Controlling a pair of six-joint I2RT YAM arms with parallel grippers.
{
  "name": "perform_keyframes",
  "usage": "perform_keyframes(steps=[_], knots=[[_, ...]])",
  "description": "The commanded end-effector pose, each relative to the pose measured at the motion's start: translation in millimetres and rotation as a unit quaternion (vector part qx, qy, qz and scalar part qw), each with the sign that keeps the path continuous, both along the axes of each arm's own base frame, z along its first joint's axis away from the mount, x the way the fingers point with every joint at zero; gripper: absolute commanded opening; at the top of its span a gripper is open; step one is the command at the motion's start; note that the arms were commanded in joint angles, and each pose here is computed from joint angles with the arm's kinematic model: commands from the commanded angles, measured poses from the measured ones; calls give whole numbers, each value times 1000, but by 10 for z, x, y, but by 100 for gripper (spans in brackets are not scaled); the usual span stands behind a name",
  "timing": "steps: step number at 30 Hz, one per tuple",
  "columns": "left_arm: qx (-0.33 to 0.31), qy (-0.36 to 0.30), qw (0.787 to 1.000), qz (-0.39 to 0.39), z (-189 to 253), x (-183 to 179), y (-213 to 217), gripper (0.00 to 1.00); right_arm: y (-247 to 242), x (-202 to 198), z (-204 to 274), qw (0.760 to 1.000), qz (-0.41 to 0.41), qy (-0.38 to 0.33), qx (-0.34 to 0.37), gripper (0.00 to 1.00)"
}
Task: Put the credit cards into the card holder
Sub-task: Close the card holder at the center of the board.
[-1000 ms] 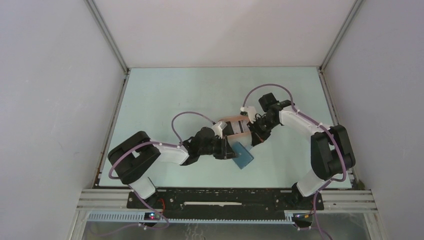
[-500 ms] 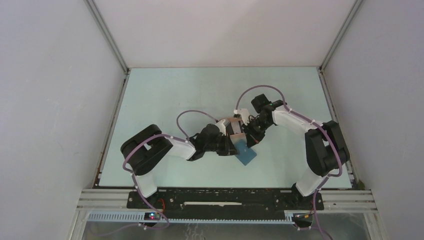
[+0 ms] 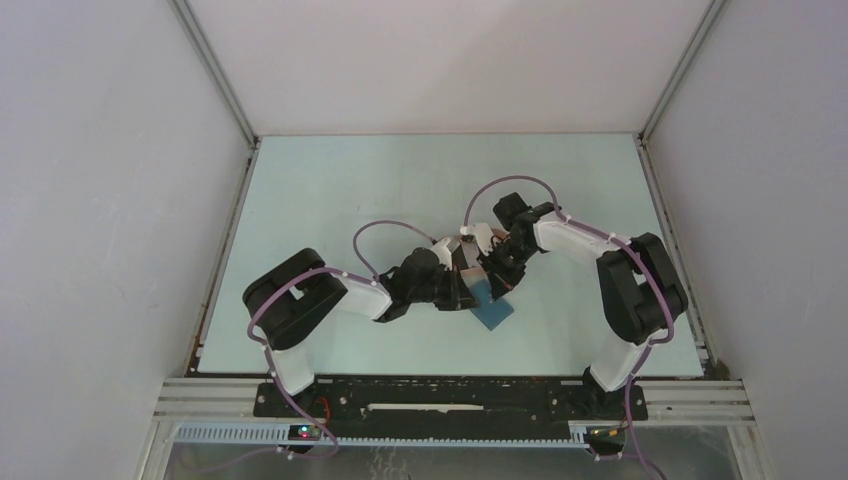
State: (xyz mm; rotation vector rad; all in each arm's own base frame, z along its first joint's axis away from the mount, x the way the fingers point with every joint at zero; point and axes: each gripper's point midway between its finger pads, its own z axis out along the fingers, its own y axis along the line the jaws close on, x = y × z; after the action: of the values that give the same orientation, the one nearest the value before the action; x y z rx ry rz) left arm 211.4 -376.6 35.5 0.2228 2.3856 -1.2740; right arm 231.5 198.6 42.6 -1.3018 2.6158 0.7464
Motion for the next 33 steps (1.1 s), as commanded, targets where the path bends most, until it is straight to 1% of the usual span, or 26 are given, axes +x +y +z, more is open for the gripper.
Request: perform_keyframes(steps=[1,9,16,21,27,33], knots=[[-9,-9,1000,5,31,34,12,8,93,8,27,1000,14,-6,-2,0],[-15,-10,1000,9,46,34,33,7,65,-41,-42,999,34,-20,-29,0],[-31,-9,999,17,72,39,52,8,59,-86,-68,998,45,-26,-37,0],[-59,-9,998,32,143,8,141,8,41,-111,-99,997,51,-27,-47,0],[-64,-11,997,46,172,-30,287,8,10,-124,-94,996,62,-40,-57,0],[-67,-14,996,57,203,-36,386,9,10,-105,-10,995,65,-59,-51,0]])
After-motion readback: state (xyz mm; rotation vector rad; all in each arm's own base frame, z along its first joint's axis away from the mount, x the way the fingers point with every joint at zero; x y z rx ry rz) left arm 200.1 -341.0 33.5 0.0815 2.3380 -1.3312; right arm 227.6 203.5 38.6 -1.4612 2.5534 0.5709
